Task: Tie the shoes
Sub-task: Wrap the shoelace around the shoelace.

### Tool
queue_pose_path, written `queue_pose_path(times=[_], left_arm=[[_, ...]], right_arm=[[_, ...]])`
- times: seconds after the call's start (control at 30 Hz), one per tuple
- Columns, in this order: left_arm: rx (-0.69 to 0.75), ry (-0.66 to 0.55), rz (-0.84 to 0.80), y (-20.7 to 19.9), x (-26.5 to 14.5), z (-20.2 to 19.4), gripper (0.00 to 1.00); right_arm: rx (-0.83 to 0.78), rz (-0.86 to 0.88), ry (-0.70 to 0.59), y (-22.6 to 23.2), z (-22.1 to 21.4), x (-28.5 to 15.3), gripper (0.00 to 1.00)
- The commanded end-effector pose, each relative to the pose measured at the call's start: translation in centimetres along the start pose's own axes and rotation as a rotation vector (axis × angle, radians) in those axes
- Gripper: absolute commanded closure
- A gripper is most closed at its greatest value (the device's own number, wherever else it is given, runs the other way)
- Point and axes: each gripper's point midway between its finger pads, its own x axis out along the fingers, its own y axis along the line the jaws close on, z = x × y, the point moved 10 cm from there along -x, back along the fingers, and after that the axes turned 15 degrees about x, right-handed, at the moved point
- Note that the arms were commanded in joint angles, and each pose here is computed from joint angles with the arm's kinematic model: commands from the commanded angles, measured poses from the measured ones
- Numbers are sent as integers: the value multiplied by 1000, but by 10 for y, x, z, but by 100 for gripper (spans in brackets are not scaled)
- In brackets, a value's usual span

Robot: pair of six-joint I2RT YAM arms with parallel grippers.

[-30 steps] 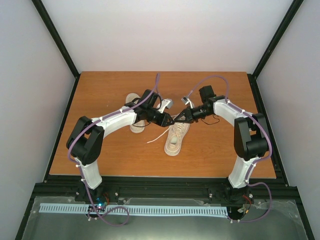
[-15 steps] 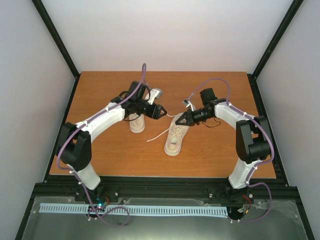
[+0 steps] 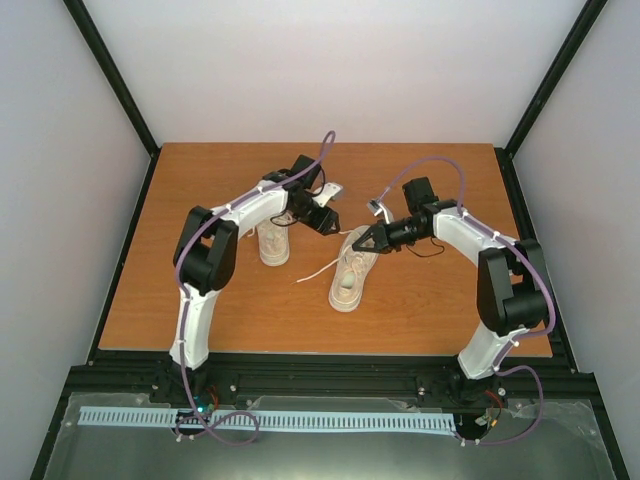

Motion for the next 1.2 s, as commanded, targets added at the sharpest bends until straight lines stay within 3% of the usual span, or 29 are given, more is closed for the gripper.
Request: queue_pose_path(times=[0.0, 0.33, 0.63, 0.83, 0.93, 1.03, 1.17], left_arm=[[127, 25, -12, -6, 2, 13, 39], [130, 23, -16, 2, 16, 18, 38], [-8, 19, -67, 17, 19, 15, 34], [-89, 80, -89, 25, 29, 19, 35], [-66, 45, -110, 20, 23, 19, 36], [-25, -31, -238, 7, 20, 21, 35], [7, -38, -293, -6, 28, 21, 35]], right_arm=[[-22, 6, -11, 4, -4, -1, 97], [-5, 10, -8, 2, -10, -1, 97], [-10, 13, -12, 3, -14, -2, 97], [-16, 13, -14, 4, -16, -3, 97], [-14, 7, -18, 3, -15, -3, 97], [-11, 7, -17, 3, -16, -2, 97], [-7, 2, -22, 4, -18, -4, 97]])
